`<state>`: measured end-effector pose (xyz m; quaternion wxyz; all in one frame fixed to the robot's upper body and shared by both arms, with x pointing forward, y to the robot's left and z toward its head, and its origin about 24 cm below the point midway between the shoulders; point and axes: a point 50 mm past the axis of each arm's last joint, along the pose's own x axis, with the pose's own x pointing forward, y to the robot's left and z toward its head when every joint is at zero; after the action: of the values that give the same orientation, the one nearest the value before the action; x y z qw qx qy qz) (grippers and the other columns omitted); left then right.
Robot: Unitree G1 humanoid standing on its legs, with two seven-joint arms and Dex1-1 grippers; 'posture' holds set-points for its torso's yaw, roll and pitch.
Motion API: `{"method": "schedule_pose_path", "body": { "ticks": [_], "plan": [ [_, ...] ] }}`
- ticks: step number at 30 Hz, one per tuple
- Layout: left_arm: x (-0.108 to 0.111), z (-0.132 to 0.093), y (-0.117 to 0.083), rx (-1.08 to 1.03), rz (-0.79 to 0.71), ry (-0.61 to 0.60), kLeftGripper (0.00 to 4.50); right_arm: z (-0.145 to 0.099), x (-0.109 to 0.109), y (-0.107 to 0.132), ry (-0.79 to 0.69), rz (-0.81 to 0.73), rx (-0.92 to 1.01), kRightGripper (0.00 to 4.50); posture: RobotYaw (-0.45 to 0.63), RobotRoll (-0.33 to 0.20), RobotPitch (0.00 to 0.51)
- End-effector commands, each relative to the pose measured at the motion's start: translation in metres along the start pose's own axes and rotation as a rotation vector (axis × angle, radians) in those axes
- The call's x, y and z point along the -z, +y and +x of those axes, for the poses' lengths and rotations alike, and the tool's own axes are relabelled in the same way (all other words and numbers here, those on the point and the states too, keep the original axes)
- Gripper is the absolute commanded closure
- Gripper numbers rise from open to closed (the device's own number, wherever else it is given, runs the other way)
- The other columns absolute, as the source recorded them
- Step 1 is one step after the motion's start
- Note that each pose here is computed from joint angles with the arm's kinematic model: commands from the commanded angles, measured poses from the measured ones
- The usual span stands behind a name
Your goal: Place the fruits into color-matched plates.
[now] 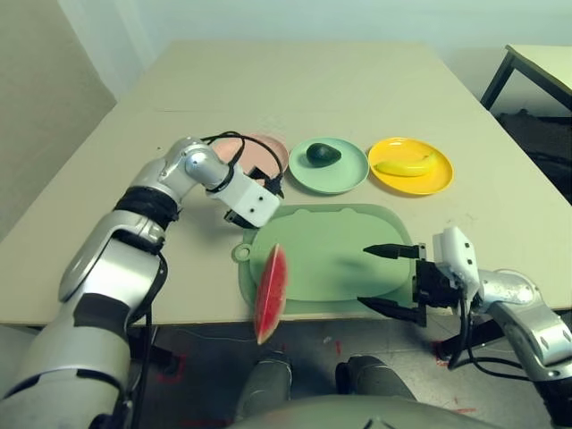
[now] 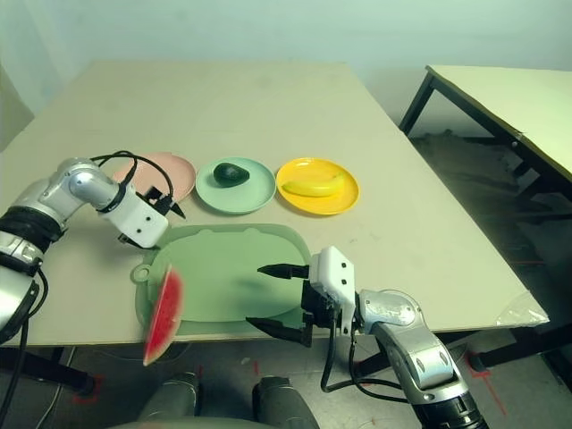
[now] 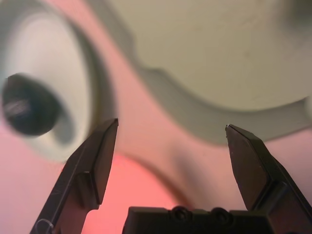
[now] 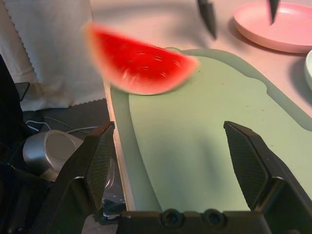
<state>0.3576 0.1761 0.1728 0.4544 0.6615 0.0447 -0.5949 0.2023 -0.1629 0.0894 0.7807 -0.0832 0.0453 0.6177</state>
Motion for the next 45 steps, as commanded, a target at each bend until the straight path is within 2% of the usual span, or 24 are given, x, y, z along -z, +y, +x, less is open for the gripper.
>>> {"method": "schedule_pose_path", "body": {
  "ticks": [1,7,13,19,30,38,45],
  "plan": [
    [0.004,-0.011,0.003,-0.023,-0.003,0.024,0.03,0.001,0.0,0.001,0.01,-0.006,-0.013,0.0,0.06,0.0,0.033],
    [0.001,-0.022,-0.001,-0.005,-0.029,-0.015,0.03,0.003,0.001,0.002,0.007,-0.004,-0.013,0.0,0.06,0.0,0.034],
    [-0.01,-0.039,-0.011,0.045,-0.126,-0.062,0.03,0.004,0.003,0.001,0.006,-0.005,-0.018,0.0,0.07,0.0,0.035],
    [-0.037,-0.05,-0.016,0.07,-0.211,-0.128,0.03,0.005,0.004,0.0,0.007,-0.005,-0.025,0.0,0.07,0.0,0.035],
    [-0.075,-0.061,-0.011,0.076,-0.203,-0.223,0.03,0.005,0.005,-0.001,0.01,-0.009,-0.032,0.0,0.08,0.0,0.037],
    [-0.079,-0.069,-0.012,0.08,-0.215,-0.193,0.03,0.005,0.005,-0.001,0.01,-0.012,-0.036,0.0,0.08,0.0,0.035],
    [-0.084,-0.08,-0.023,0.101,-0.28,-0.125,0.03,0.007,0.005,-0.001,0.007,-0.014,-0.042,0.0,0.09,0.0,0.033]
  ]
}}
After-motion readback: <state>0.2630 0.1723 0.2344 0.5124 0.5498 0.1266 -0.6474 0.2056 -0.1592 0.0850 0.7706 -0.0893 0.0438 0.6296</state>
